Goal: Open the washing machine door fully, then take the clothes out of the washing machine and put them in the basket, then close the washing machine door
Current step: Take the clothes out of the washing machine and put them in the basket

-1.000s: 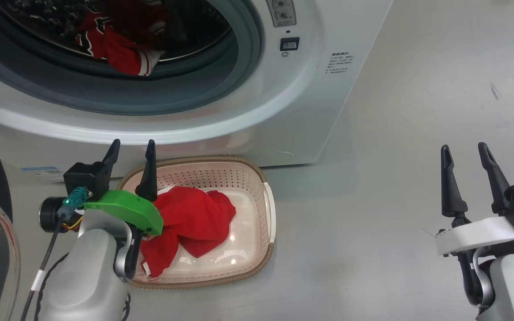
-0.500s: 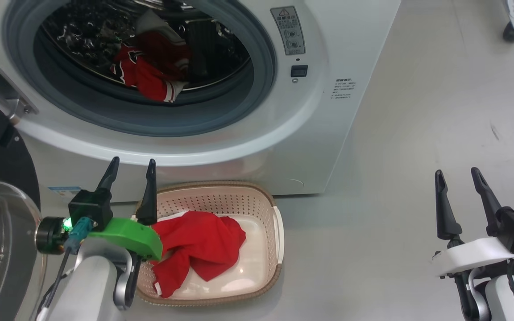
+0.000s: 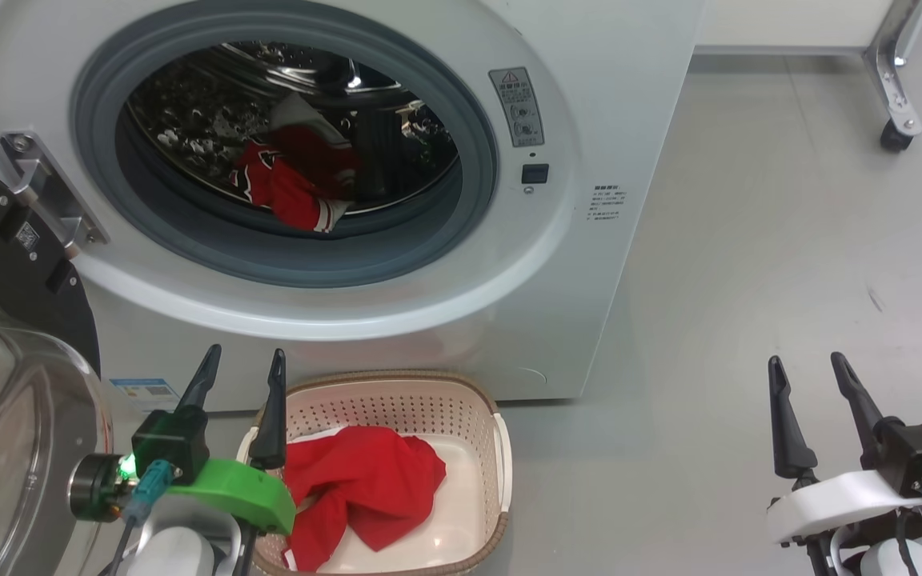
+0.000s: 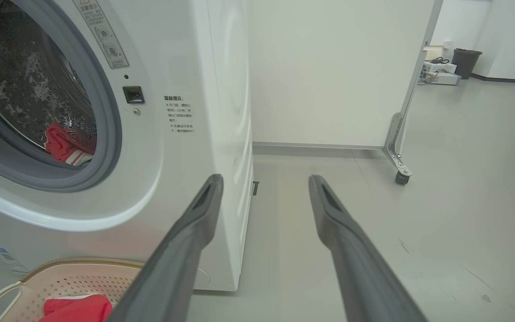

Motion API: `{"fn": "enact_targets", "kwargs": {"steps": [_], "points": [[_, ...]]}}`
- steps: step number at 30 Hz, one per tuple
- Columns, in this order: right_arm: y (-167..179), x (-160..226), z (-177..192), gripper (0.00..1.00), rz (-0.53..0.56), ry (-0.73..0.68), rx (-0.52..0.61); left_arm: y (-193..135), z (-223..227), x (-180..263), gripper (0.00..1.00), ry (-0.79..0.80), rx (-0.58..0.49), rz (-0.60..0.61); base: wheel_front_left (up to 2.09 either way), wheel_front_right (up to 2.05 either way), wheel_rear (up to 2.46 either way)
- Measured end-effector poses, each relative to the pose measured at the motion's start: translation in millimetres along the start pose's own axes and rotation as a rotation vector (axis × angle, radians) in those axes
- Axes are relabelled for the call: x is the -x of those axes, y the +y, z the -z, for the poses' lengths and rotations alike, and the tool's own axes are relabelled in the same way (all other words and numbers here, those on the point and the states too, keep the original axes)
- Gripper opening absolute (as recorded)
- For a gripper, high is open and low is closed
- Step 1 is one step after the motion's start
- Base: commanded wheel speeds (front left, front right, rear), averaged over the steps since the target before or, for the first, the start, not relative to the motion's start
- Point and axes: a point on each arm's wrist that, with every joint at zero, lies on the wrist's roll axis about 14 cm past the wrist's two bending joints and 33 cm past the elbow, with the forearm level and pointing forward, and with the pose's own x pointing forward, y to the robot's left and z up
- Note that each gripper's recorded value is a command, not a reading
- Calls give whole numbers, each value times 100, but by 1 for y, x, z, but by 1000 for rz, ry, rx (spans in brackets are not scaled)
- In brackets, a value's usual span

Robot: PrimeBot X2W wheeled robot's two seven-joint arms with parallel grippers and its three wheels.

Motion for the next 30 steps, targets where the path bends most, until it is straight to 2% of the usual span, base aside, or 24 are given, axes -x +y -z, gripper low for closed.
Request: {"fn": "enact_targets", "kwargs": {"steps": [10,30], "points": [[6,14,-8,100,-8,-19,-6,0,-13,20,100,-42,-11,0,0,0,0],[7,16,-10,100,-3,-18,-6,-4,-24,29,100,-57,-6,1,0,0,0]]}}
